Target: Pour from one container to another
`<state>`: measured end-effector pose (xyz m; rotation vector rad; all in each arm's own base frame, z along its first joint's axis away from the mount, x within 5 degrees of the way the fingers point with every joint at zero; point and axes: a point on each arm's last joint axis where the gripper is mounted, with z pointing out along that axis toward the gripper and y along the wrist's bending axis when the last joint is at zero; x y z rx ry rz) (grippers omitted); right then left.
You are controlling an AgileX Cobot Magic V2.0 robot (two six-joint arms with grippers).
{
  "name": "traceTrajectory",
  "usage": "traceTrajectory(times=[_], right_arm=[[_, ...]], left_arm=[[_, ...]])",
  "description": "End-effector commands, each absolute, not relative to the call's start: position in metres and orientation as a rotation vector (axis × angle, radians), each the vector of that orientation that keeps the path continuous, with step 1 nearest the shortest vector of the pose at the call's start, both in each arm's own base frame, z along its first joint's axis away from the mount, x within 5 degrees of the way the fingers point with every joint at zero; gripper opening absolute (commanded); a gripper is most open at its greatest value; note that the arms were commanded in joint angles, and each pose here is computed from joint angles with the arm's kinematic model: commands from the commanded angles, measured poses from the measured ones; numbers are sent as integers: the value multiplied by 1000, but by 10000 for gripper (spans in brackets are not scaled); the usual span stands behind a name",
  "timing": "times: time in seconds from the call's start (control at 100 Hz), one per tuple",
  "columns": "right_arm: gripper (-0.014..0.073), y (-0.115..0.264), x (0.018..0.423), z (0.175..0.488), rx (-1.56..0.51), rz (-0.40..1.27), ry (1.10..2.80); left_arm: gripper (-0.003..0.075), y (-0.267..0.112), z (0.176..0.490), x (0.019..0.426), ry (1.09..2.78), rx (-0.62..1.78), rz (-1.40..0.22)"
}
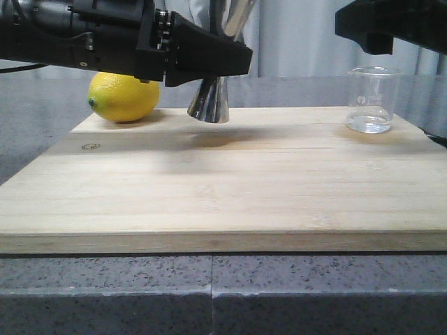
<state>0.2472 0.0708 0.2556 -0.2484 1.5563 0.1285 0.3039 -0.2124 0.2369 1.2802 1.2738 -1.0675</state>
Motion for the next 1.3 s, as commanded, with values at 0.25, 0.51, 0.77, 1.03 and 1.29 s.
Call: traceTrajectory(times=[0.25, 0.51, 0.77, 1.03, 1.29], right_arm=[[575, 70, 246, 276, -251, 117, 1427], [575, 70, 246, 276, -253, 117, 1427], [575, 70, 246, 276, -253, 117, 1427], [575, 70, 246, 276, -253, 117, 1427], [575, 70, 246, 276, -257, 116, 1426]], left_arm=[[-2, -216, 263, 300, 1138, 1203, -1155], [-2, -217, 260, 302, 1149, 1202, -1154], [-2, -217, 257, 302, 1154, 1201, -1164], [-2, -217, 256, 303, 1157, 1201, -1166], [-2, -217, 254, 302, 1163, 1227, -1166]])
